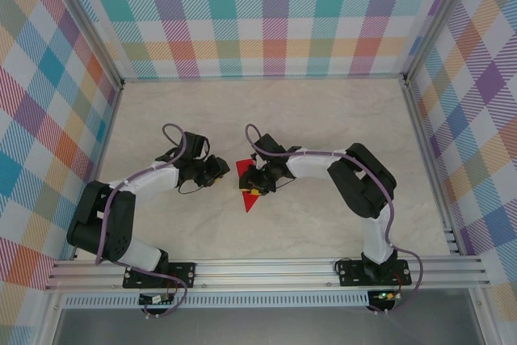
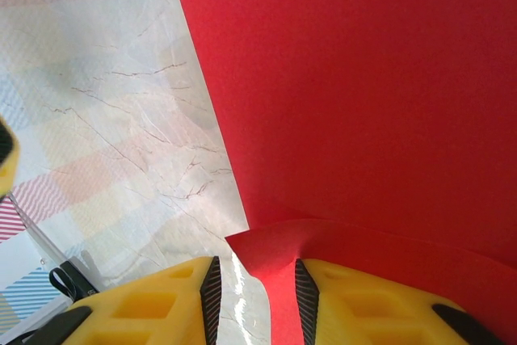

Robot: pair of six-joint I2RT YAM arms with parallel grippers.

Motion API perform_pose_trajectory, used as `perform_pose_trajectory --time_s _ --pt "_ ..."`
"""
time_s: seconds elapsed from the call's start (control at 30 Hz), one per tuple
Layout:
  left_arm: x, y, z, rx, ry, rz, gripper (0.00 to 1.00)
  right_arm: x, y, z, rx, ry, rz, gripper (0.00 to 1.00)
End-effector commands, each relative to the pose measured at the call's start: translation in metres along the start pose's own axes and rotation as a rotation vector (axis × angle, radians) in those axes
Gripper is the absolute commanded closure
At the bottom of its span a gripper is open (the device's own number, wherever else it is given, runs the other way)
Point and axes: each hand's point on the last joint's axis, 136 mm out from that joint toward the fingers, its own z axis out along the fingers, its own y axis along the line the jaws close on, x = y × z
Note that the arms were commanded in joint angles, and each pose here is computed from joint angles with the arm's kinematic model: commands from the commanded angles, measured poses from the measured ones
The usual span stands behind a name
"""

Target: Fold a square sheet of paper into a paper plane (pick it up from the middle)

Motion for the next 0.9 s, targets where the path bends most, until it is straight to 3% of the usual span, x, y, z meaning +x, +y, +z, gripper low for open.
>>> perform_pose_trajectory --time_s 0.0,0.43,0.6,0.77,0.87 --pt "0.005 -0.004 -0.003 0.049 0.022 -0.02 0.69 0.004 -0.03 0.013 0.077 -0.006 0.007 0.68" --pt "0.02 -0.005 0.003 0.089 0.075 -0.034 0.71 0.007 -0.033 0.011 0.066 -0.004 0.0 0.77" --pt "0.027 -0.009 0.005 0.104 0.094 -0.023 0.72 0.008 -0.037 0.01 0.077 -0.002 0.006 0.85" --pt "0.036 -0.014 0.008 0.116 0.12 -0.004 0.77 0.009 -0.042 0.01 0.1 0.001 0.011 0.91" --pt "0.045 -0.018 0.013 0.125 0.145 0.011 0.84 0.01 -0.044 0.011 0.109 0.005 0.014 0.94"
